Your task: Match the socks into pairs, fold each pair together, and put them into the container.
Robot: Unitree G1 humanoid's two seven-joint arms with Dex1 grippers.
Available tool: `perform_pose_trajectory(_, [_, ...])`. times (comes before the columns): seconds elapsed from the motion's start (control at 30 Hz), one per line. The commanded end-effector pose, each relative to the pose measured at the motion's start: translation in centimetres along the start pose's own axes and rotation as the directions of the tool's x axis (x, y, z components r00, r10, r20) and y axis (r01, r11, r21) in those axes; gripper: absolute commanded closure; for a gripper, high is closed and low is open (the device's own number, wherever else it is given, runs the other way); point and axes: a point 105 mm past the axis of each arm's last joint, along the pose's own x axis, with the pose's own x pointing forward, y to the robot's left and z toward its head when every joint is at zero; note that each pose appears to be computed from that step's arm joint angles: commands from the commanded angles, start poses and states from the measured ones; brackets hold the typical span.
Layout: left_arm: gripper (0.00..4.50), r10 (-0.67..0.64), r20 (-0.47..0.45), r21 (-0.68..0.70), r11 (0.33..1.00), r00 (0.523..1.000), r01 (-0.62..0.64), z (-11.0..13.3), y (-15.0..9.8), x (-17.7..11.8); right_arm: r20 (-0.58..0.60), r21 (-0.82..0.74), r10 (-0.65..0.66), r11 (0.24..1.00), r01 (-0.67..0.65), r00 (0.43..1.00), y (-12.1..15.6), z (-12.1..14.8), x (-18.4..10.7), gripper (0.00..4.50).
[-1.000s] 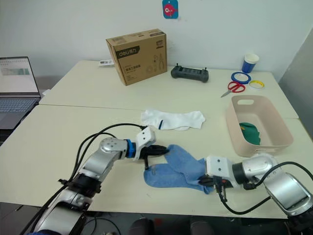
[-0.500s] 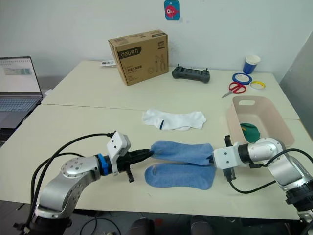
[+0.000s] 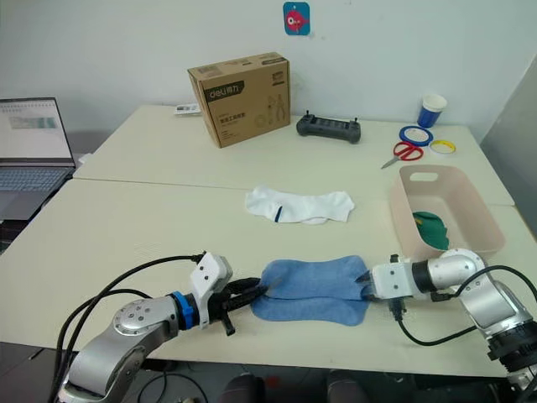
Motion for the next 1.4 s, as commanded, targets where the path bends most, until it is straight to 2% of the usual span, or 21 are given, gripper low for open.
perform_pose_trajectory(0.03, [2.31,0.023,0.035,0.057,0.998,0.999,-0.025,1.1,1.4,-2.2,0.03,0.003,-0.086,0.996,0.086,0.996,-0.6,1.1,-2.4,1.8])
perform_pose_trajectory(0.07, [2.0,0.012,0.03,0.068,0.998,0.999,-0.015,1.1,1.6,-2.9,0.046,0.059,-0.101,0.993,0.098,0.994,-0.5,1.3,-2.8,1.8])
perform_pose_trajectory(0.23, [2.0,-0.123,0.001,0.245,0.962,0.992,0.119,1.7,1.4,-4.8,0.115,0.118,-0.12,0.987,0.106,0.986,0.7,3.2,-2.7,1.8])
perform_pose_trajectory(0.33, [2.0,-0.156,0.021,0.294,0.945,0.988,0.143,2.1,1.6,-3.7,0.1,0.108,-0.113,0.989,0.103,0.988,1.3,2.9,-1.6,1.8])
perform_pose_trajectory(0.53, [2.0,-0.211,-0.007,0.446,0.874,0.978,0.192,2.4,0.9,-1.0,0.098,0.042,-0.173,0.985,0.169,0.98,0.5,3.1,-0.6,1.8])
perform_pose_trajectory(0.83, [2.0,-0.242,-0.07,0.54,0.807,0.968,0.241,1.0,0.4,0.9,0.089,-0.024,-0.151,0.988,0.154,0.984,0.7,2.9,0.2,1.8])
perform_pose_trajectory(0.93, [2.0,-0.223,-0.036,0.526,0.824,0.974,0.208,1.4,0.6,1.5,0.1,-0.029,-0.156,0.987,0.16,0.983,0.6,2.9,0.5,1.8])
perform_pose_trajectory(1.1, [2.0,-0.243,-0.056,0.562,0.794,0.968,0.232,2.2,0.3,1.8,0.056,-0.079,-0.144,0.986,0.148,0.988,0.7,2.0,0.8,1.8])
perform_pose_trajectory(1.23, [2.0,-0.241,-0.093,0.584,0.773,0.966,0.249,1.9,0.6,1.9,0.016,-0.151,-0.138,0.979,0.139,0.99,0.8,0.9,0.5,1.8])
perform_pose_trajectory(1.4, [2.0,-0.253,-0.115,0.572,0.774,0.961,0.272,1.1,0.5,1.8,0.058,-0.139,-0.153,0.977,0.16,0.987,0.5,1.4,0.4,1.8])
